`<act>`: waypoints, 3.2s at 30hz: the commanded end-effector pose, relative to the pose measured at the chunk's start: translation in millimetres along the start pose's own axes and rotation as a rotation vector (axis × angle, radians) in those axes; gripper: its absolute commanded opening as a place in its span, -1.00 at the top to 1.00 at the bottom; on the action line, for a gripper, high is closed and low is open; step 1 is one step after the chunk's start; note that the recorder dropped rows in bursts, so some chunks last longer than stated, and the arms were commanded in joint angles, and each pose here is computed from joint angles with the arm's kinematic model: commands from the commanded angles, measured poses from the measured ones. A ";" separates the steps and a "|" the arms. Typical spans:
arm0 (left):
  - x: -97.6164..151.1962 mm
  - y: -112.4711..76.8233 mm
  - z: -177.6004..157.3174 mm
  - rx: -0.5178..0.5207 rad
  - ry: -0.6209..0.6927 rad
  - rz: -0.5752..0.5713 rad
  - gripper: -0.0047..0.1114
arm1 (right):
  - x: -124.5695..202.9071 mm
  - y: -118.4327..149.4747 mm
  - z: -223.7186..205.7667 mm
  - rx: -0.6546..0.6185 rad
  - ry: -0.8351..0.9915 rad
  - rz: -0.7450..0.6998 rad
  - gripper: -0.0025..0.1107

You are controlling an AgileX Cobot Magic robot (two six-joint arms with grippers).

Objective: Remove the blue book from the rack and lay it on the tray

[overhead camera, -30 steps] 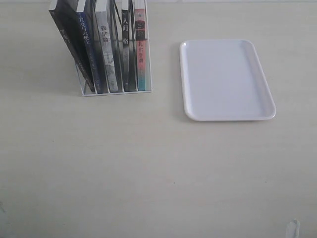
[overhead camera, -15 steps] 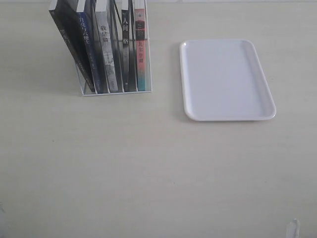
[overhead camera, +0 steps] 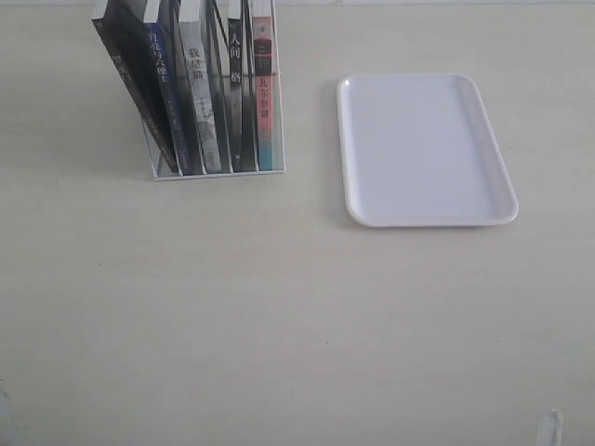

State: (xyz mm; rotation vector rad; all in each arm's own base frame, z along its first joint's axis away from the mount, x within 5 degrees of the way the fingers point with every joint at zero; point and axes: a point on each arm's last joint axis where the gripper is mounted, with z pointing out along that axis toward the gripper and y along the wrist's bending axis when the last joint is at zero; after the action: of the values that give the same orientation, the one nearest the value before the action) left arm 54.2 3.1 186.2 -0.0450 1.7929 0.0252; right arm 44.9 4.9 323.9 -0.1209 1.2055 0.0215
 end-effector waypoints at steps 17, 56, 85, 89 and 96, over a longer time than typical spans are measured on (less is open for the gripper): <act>0.6 -0.4 0.2 0.008 -0.004 0.006 0.81 | 15.1 2.7 64.5 -0.031 0.437 0.092 0.96; 0.6 -0.4 0.2 0.008 -0.004 0.006 0.81 | 20.1 216.8 213.0 -0.437 1.000 -0.290 0.96; 0.6 -0.4 0.2 0.008 -0.004 0.006 0.81 | 77.4 268.1 271.4 -0.349 1.231 0.023 0.25; 0.6 -0.4 0.2 0.008 -0.004 0.006 0.81 | 82.1 270.6 271.3 -0.351 1.241 0.024 0.25; 0.6 -0.4 0.2 0.008 -0.004 0.006 0.81 | 91.1 270.7 273.0 -0.339 1.264 0.032 0.25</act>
State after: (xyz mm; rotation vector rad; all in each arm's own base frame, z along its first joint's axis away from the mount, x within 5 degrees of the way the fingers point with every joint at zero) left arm 54.2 3.1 186.2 -0.0450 1.7929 0.0252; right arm 306.4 299.8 311.0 -0.4708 2.4649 0.1892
